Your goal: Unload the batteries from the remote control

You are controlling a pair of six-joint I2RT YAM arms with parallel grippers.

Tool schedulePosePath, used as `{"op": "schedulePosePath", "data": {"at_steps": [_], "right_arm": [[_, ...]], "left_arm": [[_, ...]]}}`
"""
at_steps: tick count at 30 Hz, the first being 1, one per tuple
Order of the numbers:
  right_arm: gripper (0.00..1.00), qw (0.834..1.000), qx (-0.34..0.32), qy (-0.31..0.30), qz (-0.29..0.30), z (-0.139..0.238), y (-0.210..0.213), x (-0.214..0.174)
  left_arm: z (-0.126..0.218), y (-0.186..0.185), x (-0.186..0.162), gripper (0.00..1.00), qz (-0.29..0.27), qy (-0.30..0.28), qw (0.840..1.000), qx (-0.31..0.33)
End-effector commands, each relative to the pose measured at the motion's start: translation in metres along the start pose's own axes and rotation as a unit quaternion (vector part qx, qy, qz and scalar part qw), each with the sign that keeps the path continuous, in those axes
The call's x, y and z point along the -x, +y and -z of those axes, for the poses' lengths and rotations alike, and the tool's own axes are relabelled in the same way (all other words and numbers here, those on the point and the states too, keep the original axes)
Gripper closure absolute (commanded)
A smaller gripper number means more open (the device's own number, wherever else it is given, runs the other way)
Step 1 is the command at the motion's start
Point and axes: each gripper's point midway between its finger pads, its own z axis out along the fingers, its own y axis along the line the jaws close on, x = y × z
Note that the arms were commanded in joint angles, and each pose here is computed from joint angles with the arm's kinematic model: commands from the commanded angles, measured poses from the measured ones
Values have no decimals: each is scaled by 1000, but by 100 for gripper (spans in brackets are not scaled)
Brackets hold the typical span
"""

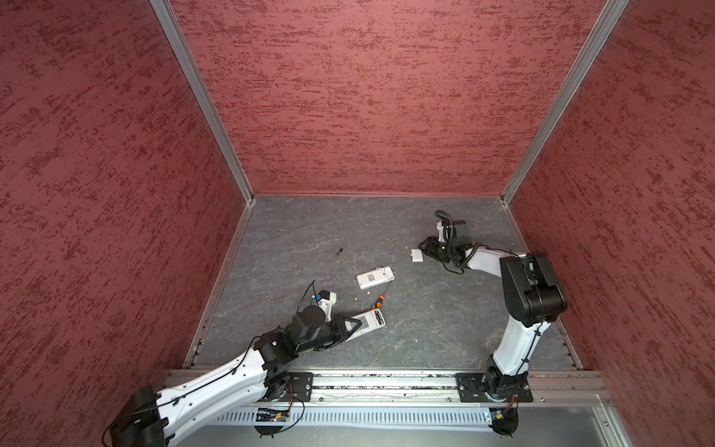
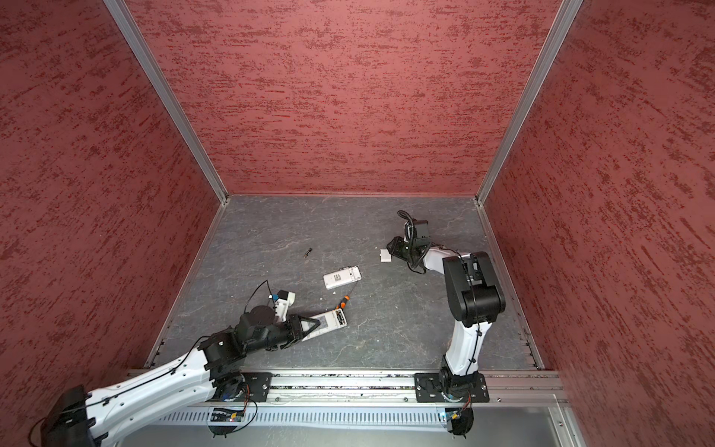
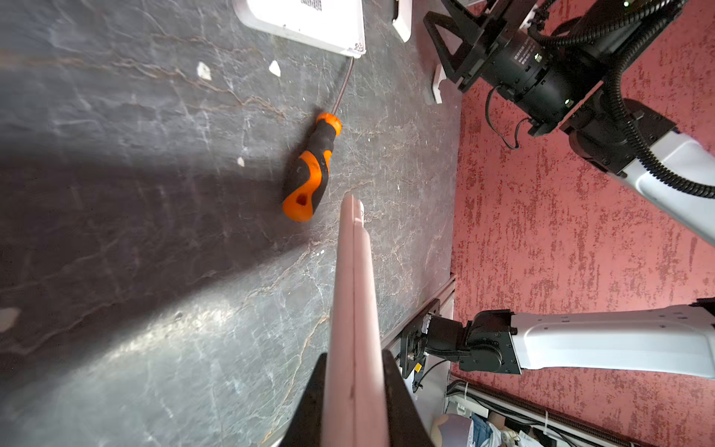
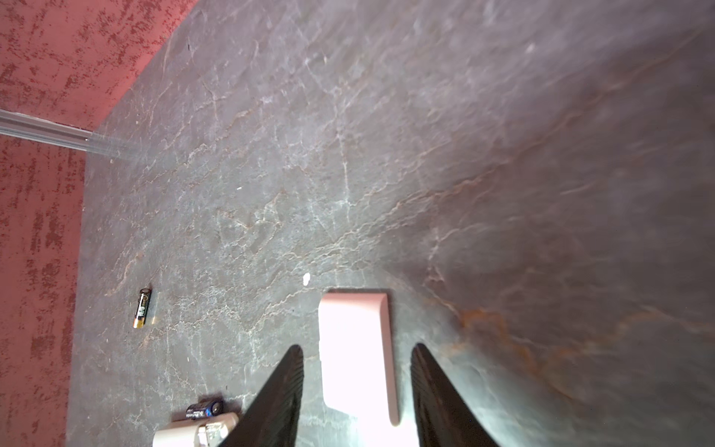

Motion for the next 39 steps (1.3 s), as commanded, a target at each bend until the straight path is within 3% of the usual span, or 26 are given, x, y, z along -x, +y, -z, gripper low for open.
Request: {"op": "schedulePosePath", "data": {"at_steps": [1, 6, 12, 28, 39], "right_arm": [[49, 995, -71, -60, 41, 38, -1, 24], [49, 993, -74, -62, 68, 66, 20, 15], [48, 995, -31, -60, 70, 80, 44, -4], [48, 995, -19, -53, 82, 81, 63, -17], [48, 995, -19, -48, 82, 79, 61, -25]], "left_arm": [[15, 26, 5, 100, 19, -26, 998, 51], [33, 44, 6, 100, 36, -44, 995, 83], [42, 58, 9, 100, 36, -54, 991, 120], [-12, 39, 8, 100, 47, 11, 996, 68], [-35, 47, 7, 100, 44, 35, 994, 91]]}}
